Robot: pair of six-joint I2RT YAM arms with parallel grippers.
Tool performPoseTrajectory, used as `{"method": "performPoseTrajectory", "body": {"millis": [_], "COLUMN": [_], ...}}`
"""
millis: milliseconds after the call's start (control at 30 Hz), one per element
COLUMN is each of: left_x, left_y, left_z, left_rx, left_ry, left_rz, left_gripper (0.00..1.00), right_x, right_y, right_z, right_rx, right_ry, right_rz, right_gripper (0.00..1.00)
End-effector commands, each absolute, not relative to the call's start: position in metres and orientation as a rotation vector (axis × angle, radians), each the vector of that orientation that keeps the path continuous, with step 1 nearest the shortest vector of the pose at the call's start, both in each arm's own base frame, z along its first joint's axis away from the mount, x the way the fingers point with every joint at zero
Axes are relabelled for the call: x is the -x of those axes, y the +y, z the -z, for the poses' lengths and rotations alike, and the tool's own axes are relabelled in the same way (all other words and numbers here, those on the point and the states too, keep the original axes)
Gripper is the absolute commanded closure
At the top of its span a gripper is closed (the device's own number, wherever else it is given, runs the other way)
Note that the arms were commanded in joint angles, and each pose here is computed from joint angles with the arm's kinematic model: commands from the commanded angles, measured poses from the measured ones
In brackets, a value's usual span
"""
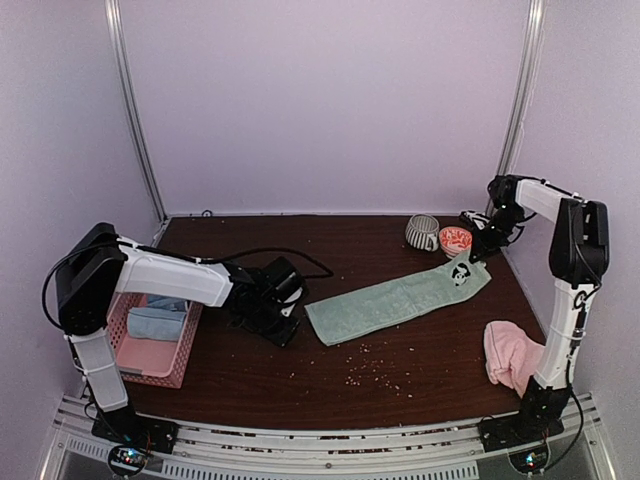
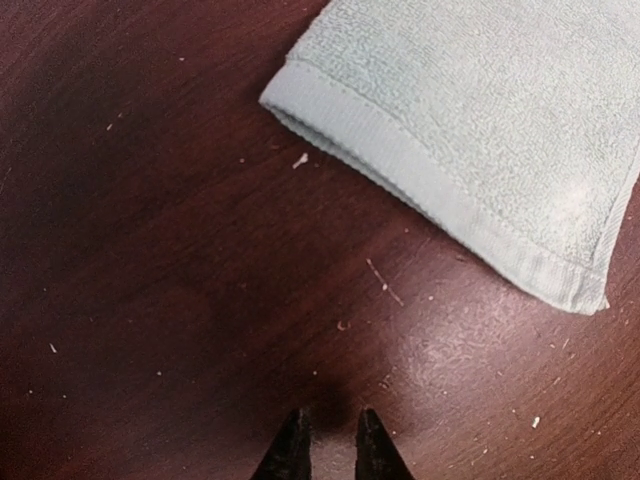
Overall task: Roll the towels
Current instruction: Pick up the towel from the center of the board, then fold the towel at the center of the board.
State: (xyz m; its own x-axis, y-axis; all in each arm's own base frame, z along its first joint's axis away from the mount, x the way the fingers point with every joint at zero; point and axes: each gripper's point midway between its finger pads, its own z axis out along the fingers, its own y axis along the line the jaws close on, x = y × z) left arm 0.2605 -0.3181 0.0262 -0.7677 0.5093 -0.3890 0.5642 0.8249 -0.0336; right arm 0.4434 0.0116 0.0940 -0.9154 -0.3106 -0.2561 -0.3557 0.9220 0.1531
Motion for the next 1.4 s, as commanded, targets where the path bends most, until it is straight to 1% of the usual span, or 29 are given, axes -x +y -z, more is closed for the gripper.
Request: {"method": "performPoseTrajectory", "body": {"millis": [0, 100, 200, 233, 367, 467, 667, 833, 933, 1133, 1367], "left_x": [-0.274, -0.282, -0.295, -0.299, -0.31, -0.317, -0.328, -0.321, -0.318, -0.32, -0.325], "left_y": [-0.333, -0.341, -0.357, -0.362, -0.383, -0.389, -0.379, -0.378, -0.374, -0.37, -0.369], "left_z": [-0.038, -0.046, -0.057, -0.06, -0.063, -0.057, -0.035, -0.009, -0.004, -0.015, -0.043], "left_rx": [-0.8, -0.795, -0.783, -0.78, -0.8, -0.805, -0.757, -0.785, -0.785, -0.759, -0.692], "left_ry": [2.578, 2.549, 2.508, 2.496, 2.466, 2.462, 2.493, 2.538, 2.545, 2.512, 2.424], "left_rz": [0.237, 0.242, 0.283, 0.298, 0.342, 0.324, 0.223, 0.23, 0.216, 0.221, 0.271], "left_gripper": [0.85, 0.89, 0.99, 1.0, 1.0, 1.0, 1.0, 1.0, 1.0, 1.0, 1.0], "right_x": [-0.428, -0.422, -0.419, -0.418, -0.413, -0.41, -0.397, -0.39, -0.388, -0.382, -0.369], "right_y": [0.042, 0.064, 0.082, 0.088, 0.106, 0.121, 0.152, 0.172, 0.181, 0.203, 0.235], "right_z": [-0.09, -0.098, -0.107, -0.109, -0.115, -0.121, -0.134, -0.139, -0.14, -0.149, -0.16], "right_rx": [0.571, 0.627, 0.661, 0.67, 0.713, 0.748, 0.835, 0.884, 0.903, 0.943, 1.017], "right_ry": [2.867, 2.827, 2.786, 2.778, 2.752, 2.722, 2.673, 2.649, 2.641, 2.61, 2.562], "right_rz": [-0.45, -0.527, -0.589, -0.607, -0.661, -0.723, -0.82, -0.843, -0.857, -0.892, -0.981], "right_gripper": [1.0, 1.0, 1.0, 1.0, 1.0, 1.0, 1.0, 1.0, 1.0, 1.0, 1.0]}}
